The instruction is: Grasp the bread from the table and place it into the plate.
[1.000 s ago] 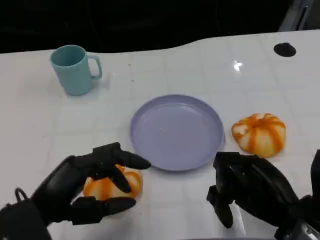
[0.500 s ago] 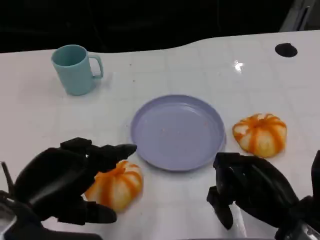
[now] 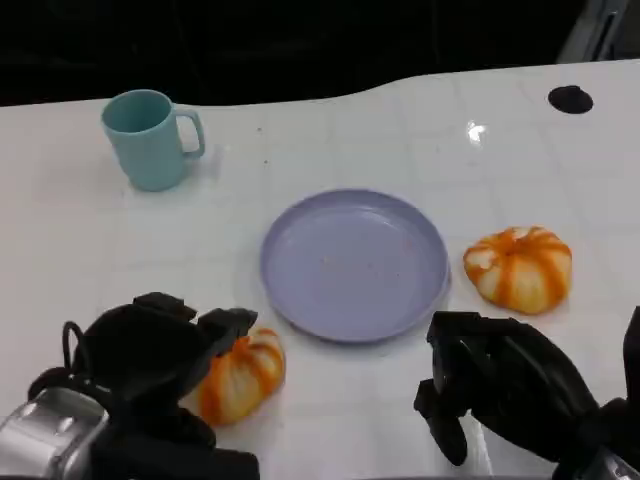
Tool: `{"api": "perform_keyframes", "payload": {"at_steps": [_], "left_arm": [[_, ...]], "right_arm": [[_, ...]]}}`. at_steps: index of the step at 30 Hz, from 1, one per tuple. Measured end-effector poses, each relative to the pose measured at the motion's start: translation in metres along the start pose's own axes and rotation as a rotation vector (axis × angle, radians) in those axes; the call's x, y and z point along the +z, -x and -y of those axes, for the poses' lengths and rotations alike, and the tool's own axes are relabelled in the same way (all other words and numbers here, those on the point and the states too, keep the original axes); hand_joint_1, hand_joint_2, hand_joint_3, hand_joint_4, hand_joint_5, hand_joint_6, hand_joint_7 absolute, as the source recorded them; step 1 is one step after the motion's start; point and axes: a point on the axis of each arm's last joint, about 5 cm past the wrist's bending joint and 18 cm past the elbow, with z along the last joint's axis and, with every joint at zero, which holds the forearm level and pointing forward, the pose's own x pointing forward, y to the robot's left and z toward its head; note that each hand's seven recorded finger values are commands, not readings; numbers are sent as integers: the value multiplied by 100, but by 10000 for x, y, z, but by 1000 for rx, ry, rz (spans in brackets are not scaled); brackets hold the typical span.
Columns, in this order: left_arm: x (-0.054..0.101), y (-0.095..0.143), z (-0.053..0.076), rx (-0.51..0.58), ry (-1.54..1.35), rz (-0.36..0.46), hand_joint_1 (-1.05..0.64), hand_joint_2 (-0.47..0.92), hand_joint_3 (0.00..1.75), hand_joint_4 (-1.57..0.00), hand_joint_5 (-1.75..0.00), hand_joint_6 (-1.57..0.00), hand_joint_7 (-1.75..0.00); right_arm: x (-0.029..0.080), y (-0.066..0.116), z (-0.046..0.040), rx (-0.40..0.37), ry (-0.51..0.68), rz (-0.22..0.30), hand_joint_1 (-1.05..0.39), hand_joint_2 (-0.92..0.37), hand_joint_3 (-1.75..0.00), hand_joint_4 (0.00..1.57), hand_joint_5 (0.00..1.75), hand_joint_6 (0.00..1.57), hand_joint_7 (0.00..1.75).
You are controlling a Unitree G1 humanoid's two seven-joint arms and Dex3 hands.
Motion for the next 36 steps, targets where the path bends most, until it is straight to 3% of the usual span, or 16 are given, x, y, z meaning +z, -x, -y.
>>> {"api": "perform_keyframes", "payload": {"at_steps": [7,10,12,13,14,15,16,18,19,21,24,28,36], "left_arm": [[-49,-224,211,-78,24,-28,-70,92,5,-30,-20,-23,-1],[-99,-300,278,-72,59,-26,-52,92,5,-34,-19,-27,-2],[-133,-325,308,-64,93,-13,-34,92,14,-52,-28,-45,-9],[-149,-333,319,-49,106,-2,-30,92,26,-65,-51,-63,-13],[-166,-334,333,-21,121,9,-26,92,39,-70,-85,-84,-13],[-180,-331,358,14,132,18,-26,92,50,-75,-107,-99,-20],[-191,-327,388,53,144,24,-26,92,59,-77,-128,-101,-41],[-211,-321,435,122,177,32,-26,92,67,-75,-151,-91,-92],[-220,-318,456,145,187,34,-27,90,71,-77,-162,-78,-132],[-227,-312,487,198,193,42,-28,87,73,-77,-172,-63,-166],[-221,-308,476,263,183,50,-25,82,72,-76,-174,-58,-174],[-220,-264,370,328,146,61,-22,80,73,-76,-175,-59,-175],[-327,-137,154,401,113,9,-19,71,83,-81,-175,-63,-175]], "right_arm": [[9,3,-8,1,-3,-2,-94,-92,-35,128,163,110,153],[10,5,-10,1,-3,-1,-93,-92,-35,128,163,110,153],[10,7,-10,1,-4,-2,-92,-92,-36,128,163,110,153],[10,7,-10,1,-4,-2,-92,-92,-36,128,163,111,153],[10,7,-10,1,-3,-2,-92,-92,-37,128,163,111,154],[10,7,-10,1,-3,-2,-92,-92,-37,128,163,111,154],[9,8,-10,1,-3,-2,-92,-92,-37,128,163,111,154],[9,8,-10,1,-3,-2,-92,-92,-37,128,164,110,154],[9,8,-10,2,-3,-2,-92,-92,-36,128,163,110,154],[9,8,-9,2,-4,-2,-92,-92,-36,128,163,110,155],[10,8,-9,2,-5,-2,-92,-92,-35,128,164,110,155],[10,7,-9,3,-7,-2,-91,-92,-35,127,164,110,155],[9,10,-6,3,-9,-3,-92,-92,-36,127,163,109,155]]}}
